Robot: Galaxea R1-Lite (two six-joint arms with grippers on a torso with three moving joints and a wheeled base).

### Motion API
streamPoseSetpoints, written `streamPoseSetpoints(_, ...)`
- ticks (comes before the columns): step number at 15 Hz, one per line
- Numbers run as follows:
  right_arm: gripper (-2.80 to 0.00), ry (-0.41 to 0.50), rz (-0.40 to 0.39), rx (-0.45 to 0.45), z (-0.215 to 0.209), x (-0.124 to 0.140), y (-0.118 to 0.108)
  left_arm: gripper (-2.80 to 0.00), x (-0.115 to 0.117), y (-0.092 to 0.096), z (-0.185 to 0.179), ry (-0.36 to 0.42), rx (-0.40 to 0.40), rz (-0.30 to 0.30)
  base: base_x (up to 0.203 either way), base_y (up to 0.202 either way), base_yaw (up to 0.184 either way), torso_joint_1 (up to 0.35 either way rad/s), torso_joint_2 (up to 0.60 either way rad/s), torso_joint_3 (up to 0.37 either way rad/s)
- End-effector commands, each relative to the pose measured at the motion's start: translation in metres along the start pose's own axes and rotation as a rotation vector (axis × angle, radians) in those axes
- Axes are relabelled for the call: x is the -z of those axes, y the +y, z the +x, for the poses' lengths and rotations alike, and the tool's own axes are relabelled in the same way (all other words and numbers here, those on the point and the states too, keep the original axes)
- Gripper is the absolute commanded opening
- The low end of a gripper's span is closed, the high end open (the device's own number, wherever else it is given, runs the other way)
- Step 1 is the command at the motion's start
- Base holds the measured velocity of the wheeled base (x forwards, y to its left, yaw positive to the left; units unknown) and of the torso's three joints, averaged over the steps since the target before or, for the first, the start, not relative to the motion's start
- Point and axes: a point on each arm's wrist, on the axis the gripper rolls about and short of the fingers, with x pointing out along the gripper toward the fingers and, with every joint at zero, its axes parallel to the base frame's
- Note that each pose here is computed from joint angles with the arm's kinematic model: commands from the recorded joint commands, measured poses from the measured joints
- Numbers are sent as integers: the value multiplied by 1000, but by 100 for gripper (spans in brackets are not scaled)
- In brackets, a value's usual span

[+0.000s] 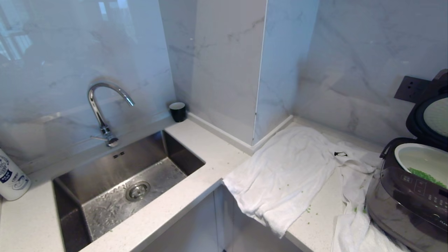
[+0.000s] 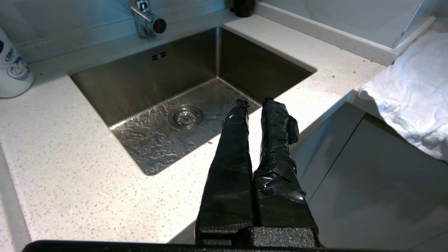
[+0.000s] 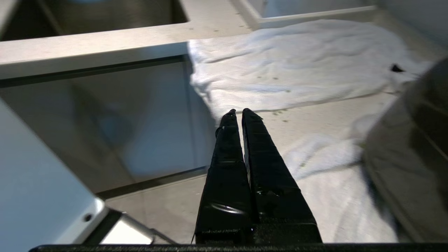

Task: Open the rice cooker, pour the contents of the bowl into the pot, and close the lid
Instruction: Pick up the bowl on the table

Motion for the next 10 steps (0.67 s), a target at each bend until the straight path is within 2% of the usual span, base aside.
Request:
streamPoseSetpoints(1, -280, -86, -60, 118, -12, 11, 6, -280, 0, 0, 0, 0, -1, -1, 0, 0, 0, 0, 0, 0)
streamPoseSetpoints(2, -280, -95, -70, 217, -14, 16, 6, -280, 0, 0, 0, 1, -1, -2, 0, 0, 0, 0, 0, 0)
streamPoseSetpoints(4, -280, -18, -41, 455, -10, 31, -1, -280, 0, 0, 0, 1, -1, -2, 0, 0, 0, 0, 0, 0)
streamPoseSetpoints(5, -280, -15, -32, 484, -8, 35, -2, -280, 0, 0, 0, 1, -1, 0, 0, 0, 0, 0, 0, 0)
streamPoseSetpoints(6, -280, -32, -21, 455, -6, 36, -2, -280, 0, 0, 0, -1, -1, -2, 0, 0, 0, 0, 0, 0)
streamPoseSetpoints(10, -280, -36, 7, 470, -6, 36, -2, -280, 0, 0, 0, -1, -1, -2, 0, 0, 0, 0, 0, 0)
